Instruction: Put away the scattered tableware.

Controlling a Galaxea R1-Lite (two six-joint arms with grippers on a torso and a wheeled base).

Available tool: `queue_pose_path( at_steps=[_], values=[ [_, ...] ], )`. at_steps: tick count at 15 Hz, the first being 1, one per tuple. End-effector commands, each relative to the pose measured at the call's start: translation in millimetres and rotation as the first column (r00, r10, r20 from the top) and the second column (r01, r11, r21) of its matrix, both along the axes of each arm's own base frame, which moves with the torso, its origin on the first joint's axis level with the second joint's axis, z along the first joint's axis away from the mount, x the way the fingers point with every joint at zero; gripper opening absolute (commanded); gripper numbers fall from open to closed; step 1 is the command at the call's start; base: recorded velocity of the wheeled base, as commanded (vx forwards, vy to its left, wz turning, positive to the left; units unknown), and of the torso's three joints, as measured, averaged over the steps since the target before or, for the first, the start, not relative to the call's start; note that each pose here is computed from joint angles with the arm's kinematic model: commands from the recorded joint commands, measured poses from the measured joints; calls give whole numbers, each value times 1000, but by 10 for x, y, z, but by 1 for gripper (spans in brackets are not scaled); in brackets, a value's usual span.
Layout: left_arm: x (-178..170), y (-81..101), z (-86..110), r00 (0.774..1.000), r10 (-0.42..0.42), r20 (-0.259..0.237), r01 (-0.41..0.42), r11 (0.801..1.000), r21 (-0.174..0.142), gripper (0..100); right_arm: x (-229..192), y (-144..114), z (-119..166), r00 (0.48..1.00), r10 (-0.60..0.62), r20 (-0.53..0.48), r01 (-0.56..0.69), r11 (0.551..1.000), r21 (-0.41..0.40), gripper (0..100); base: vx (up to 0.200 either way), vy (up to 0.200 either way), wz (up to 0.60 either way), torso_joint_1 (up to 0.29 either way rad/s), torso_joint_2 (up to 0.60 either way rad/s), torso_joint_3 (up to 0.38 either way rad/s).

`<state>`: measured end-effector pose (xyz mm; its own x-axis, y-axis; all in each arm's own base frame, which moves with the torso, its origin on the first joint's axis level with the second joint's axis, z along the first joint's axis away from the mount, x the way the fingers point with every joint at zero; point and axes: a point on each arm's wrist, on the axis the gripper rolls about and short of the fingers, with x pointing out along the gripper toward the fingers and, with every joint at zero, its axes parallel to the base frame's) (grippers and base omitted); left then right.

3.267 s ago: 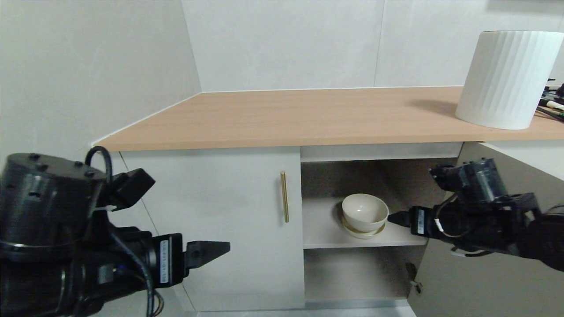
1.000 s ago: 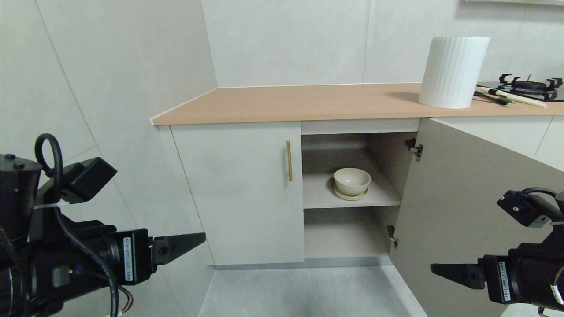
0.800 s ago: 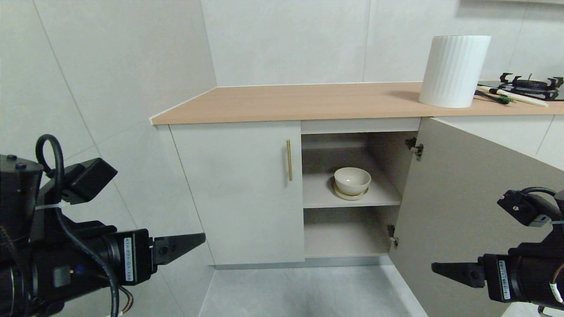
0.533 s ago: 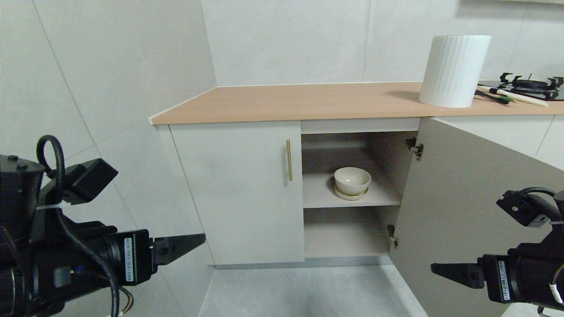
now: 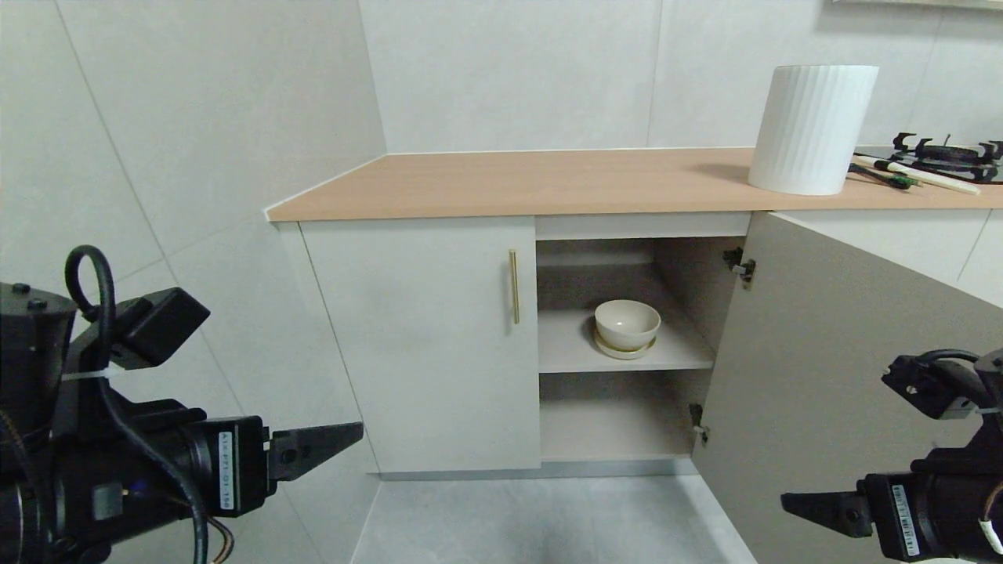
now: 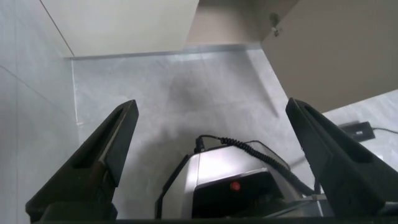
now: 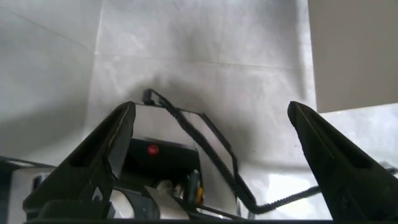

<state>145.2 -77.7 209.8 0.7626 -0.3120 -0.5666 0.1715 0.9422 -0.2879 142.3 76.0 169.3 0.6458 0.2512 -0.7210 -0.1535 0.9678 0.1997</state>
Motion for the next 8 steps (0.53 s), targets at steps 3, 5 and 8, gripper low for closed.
queue_pose_path(
  at_steps=[3, 5, 8],
  values=[
    [-4, -2, -4, 1000, -1, 0, 1, 1000, 0, 100, 5, -10, -7, 1000, -25, 2, 25, 999, -33, 100, 0, -200, 0, 2, 5, -1],
    [-9, 1, 1, 1000, -2, 2, 2, 1000, -2, 100, -13, -26, -15, 999, -34, -4, 33, 997, -68, 100, 0, -200, 0, 5, 0, -5],
    [-9, 1, 1, 1000, -2, 2, 2, 1000, -2, 100, -64, -86, -25, 998, -56, -41, 48, 983, -176, 100, 0, -200, 0, -1, 1, 2]
  ],
)
